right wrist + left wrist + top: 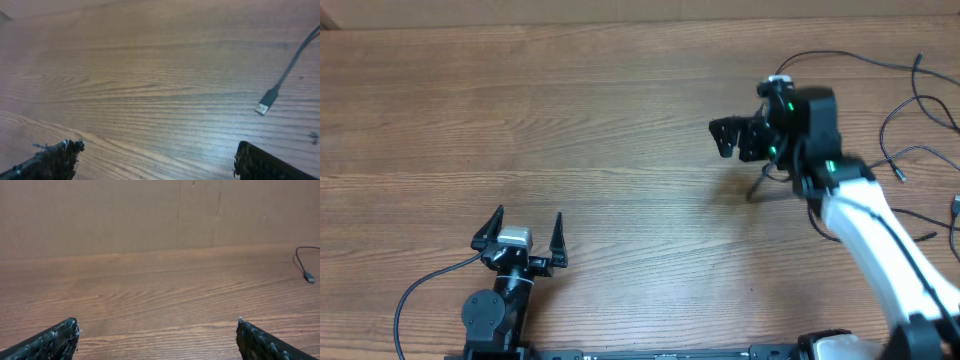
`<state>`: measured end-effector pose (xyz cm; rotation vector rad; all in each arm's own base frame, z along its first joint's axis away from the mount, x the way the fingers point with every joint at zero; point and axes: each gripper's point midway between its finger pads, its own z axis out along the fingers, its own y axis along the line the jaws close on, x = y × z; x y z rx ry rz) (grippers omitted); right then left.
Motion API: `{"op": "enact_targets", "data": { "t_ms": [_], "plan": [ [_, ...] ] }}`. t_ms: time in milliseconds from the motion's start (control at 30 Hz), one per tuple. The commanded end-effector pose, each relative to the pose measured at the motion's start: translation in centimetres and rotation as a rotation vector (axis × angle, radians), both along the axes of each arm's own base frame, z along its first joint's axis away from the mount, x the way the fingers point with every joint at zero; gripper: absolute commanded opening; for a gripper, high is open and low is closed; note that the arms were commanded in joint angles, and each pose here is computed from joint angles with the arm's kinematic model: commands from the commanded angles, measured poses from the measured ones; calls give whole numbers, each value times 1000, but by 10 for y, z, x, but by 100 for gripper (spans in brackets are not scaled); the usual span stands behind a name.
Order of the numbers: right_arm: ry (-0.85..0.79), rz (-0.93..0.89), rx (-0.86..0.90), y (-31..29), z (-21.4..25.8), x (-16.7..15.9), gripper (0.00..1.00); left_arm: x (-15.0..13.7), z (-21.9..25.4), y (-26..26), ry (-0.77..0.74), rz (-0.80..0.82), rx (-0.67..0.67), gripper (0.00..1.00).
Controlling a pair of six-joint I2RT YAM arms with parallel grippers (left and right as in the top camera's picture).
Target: Untangle cables
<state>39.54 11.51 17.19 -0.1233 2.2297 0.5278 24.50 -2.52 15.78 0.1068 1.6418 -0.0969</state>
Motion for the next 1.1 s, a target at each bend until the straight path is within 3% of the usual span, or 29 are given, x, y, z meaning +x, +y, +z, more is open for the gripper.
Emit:
{"op": "enact_targets", "data": {
  "t_ms": [0, 200, 367, 600, 1067],
  "plan": [
    [-131, -30, -11, -9, 4, -21, 100, 0, 0, 4, -5, 16, 12, 100],
    [-453, -98, 18, -28, 23, -60, 100, 0, 0, 4, -5, 16, 12, 100],
    [-597, -82, -25, -34, 17, -93, 100, 0, 0, 4, -5, 16, 12, 100],
    [-636, -75, -45, -40, -9, -123, 100, 0, 0, 4, -5, 16, 12, 100],
    [-567, -64, -113, -46, -27, -146, 100, 0, 0, 4, -5, 16, 12, 100]
  ]
}}
